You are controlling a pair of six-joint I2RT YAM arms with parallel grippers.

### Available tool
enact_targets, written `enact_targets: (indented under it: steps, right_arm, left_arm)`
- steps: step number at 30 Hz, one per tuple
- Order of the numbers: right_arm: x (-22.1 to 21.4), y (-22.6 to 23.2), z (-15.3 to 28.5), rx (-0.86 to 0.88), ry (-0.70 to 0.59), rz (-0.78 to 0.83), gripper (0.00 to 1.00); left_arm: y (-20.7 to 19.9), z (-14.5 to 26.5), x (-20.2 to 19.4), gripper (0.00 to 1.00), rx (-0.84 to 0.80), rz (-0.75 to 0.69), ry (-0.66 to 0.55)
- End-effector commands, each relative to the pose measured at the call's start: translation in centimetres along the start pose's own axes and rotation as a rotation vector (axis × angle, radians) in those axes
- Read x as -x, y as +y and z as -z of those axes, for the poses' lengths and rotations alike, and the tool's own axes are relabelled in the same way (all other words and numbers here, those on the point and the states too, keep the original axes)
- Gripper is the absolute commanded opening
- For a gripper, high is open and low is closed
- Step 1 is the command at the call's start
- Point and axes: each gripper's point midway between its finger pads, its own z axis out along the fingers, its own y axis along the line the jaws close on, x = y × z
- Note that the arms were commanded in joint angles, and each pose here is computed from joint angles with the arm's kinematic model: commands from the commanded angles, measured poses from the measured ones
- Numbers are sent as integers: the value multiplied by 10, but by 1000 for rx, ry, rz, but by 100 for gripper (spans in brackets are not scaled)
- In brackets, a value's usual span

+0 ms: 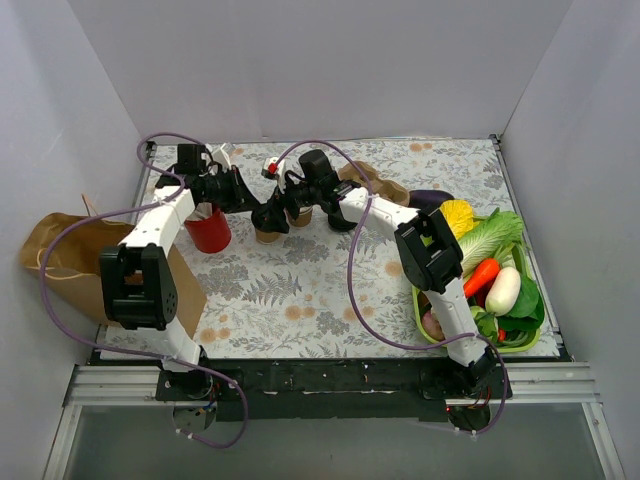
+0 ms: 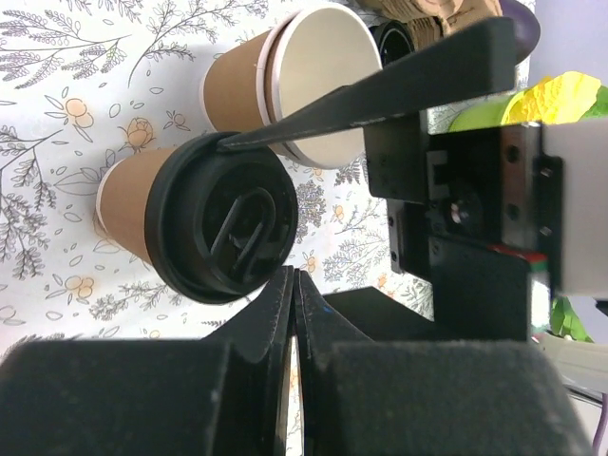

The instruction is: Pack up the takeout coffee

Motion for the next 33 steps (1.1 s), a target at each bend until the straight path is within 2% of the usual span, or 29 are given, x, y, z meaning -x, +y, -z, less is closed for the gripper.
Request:
enact_targets:
  steps: [1, 11, 17, 22, 28, 33]
  right_arm:
    - [-15, -3, -3, 4, 14, -47, 96]
    - [-12, -8, -6, -11, 3, -46, 96]
    - [16, -13, -2, -41, -59, -34, 98]
    - [42, -13, 7, -36, -113, -47, 98]
    - [49, -11, 21, -30, -118, -52, 98]
    - [59, -8, 32, -32, -131, -59, 97]
  left_arm:
    - [0, -8, 6, 0, -49, -8, 5]
    - [45, -32, 11, 0, 97, -34, 26]
    - [61, -34, 10, 0, 172, -54, 39]
    - [56, -34, 16, 0, 150, -65, 29]
    - [20, -24, 35, 0, 31, -113, -18]
    - [2, -16, 35, 0, -39, -137, -15]
